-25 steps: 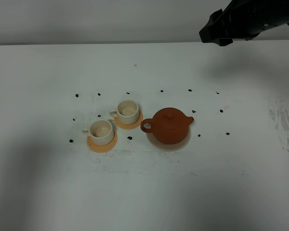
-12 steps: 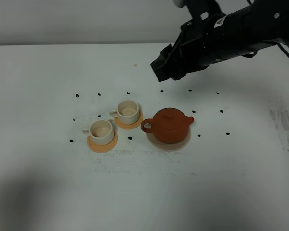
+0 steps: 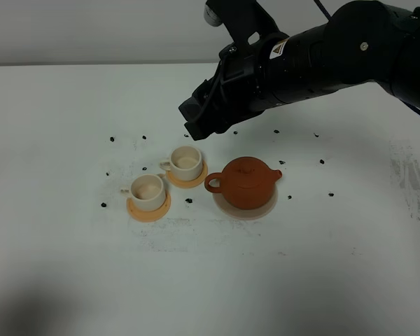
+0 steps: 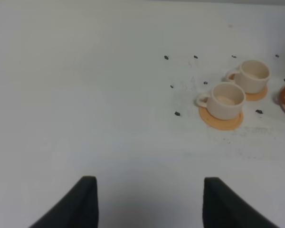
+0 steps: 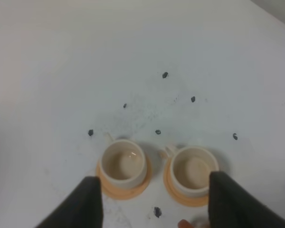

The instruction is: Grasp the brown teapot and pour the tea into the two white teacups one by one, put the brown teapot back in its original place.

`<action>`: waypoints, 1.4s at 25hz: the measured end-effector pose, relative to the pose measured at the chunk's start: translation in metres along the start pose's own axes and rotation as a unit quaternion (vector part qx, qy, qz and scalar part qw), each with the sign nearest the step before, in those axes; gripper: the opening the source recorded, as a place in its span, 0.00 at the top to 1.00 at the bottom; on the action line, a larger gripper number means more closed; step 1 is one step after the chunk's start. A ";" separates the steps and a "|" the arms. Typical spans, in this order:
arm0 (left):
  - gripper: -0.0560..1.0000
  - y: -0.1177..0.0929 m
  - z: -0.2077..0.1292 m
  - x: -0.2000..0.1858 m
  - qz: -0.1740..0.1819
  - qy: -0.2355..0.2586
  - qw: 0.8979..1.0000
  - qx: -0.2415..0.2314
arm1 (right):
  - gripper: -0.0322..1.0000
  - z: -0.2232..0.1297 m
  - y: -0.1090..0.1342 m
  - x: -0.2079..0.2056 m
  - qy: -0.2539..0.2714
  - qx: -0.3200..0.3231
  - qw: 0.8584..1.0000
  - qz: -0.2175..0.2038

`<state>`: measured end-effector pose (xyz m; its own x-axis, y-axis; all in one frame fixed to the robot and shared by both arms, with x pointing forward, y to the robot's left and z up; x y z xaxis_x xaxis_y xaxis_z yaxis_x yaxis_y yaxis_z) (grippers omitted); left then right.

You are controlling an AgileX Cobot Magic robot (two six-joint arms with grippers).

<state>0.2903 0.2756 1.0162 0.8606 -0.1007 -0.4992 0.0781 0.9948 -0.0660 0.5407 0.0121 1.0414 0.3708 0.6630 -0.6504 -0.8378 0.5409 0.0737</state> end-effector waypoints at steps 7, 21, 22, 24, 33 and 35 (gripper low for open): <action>0.46 0.012 -0.022 0.011 0.032 0.048 0.998 0.003 | 0.48 -0.010 -0.001 0.011 0.022 0.000 1.000 0.004; 0.46 0.014 -0.022 0.011 0.038 0.049 0.998 -0.002 | 0.48 -0.033 -0.013 0.052 0.054 0.012 0.998 -0.002; 0.46 0.014 -0.022 0.011 0.038 0.049 0.998 -0.002 | 0.48 -0.037 -0.014 0.057 0.060 0.014 0.998 -0.001; 0.46 0.014 -0.022 0.011 0.038 0.049 0.998 -0.002 | 0.48 -0.044 -0.016 0.067 0.071 0.017 0.997 -0.001; 0.46 0.014 -0.022 0.011 0.038 0.049 0.998 -0.003 | 0.48 -0.046 -0.023 0.078 0.063 0.010 0.998 -0.014; 0.46 0.014 -0.022 0.011 0.038 0.049 0.998 -0.003 | 0.48 -0.044 -0.025 0.078 0.054 0.007 0.998 -0.020</action>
<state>0.2897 0.2883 0.9911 0.8111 -0.0265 -0.5843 0.0115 0.9995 -0.0294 0.5732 0.0280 0.9558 0.3580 0.5811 -0.7309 -0.8172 0.5737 0.0559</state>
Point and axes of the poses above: a point on each arm's last joint axis where the gripper is mounted, x pointing out along that axis toward the gripper, y along the wrist's bending axis when the last joint is at zero, z = x × y, the point moved 7 cm from there along x, pointing out along that axis toward the gripper
